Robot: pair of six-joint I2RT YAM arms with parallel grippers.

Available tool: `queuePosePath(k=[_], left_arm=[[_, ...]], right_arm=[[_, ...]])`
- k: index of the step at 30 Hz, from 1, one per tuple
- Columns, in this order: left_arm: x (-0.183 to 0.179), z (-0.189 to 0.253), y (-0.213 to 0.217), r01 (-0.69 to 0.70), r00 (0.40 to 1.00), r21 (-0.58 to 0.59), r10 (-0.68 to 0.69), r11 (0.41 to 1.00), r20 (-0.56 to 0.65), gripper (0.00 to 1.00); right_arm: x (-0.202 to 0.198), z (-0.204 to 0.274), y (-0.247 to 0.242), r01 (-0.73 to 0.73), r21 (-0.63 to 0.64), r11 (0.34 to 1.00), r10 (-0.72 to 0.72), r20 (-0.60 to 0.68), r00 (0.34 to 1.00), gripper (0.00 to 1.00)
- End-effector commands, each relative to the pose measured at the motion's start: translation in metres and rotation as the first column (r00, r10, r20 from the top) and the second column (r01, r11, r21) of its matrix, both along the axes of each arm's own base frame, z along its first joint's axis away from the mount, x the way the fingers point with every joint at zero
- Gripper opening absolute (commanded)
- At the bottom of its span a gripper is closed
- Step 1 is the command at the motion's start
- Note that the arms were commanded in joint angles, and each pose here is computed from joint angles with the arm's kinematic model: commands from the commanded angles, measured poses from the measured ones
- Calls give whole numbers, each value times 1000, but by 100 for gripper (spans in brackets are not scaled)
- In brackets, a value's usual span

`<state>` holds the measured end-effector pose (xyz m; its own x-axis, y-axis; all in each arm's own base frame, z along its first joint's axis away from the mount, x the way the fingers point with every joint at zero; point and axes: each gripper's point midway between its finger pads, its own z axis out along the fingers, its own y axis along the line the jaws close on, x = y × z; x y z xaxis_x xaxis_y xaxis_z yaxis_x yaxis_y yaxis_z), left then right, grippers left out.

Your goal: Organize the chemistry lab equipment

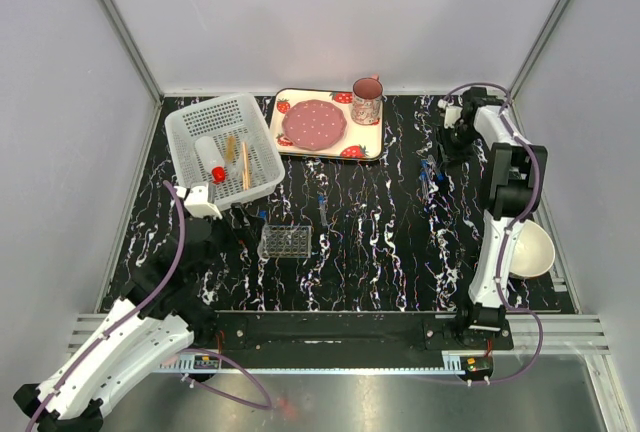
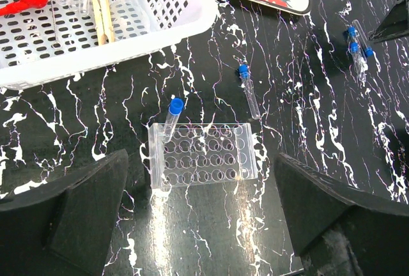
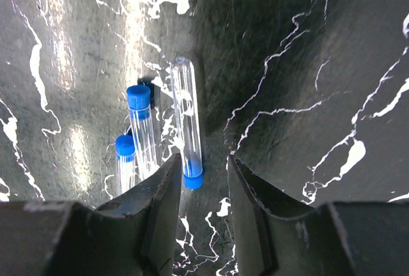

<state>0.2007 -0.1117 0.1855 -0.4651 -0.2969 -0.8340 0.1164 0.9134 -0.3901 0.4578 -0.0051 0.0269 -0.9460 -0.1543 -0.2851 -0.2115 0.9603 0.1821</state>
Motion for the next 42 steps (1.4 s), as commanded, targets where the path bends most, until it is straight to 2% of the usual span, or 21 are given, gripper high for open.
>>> queuePosePath(k=[1, 15, 24, 33, 37, 42], left_arm=[[2, 11, -4, 8, 1000, -29, -8, 1000, 22, 99], [5, 16, -6, 6, 1000, -29, -6, 1000, 20, 99], [6, 16, -8, 14, 1000, -25, -14, 1000, 15, 99], [8, 21, -10, 18, 1000, -31, -17, 999, 23, 99], [8, 25, -13, 32, 999, -42, -31, 999, 28, 99], [7, 37, -25, 75, 996, -100, -70, 992, 47, 99]], right_arm=[[18, 9, 5, -7, 18, 1000, 7, 30, 1000, 41], [39, 8, 8, -3, 36, 999, 2, 36, 999, 41], [40, 9, 24, -6, 116, 993, 3, 29, 1000, 42], [37, -14, 17, -22, -18, 1000, 22, -7, 1000, 41], [37, -19, 3, -23, -132, 991, 23, -5, 1000, 36], [33, -26, -13, -10, -232, 973, 10, -4, 1000, 23]])
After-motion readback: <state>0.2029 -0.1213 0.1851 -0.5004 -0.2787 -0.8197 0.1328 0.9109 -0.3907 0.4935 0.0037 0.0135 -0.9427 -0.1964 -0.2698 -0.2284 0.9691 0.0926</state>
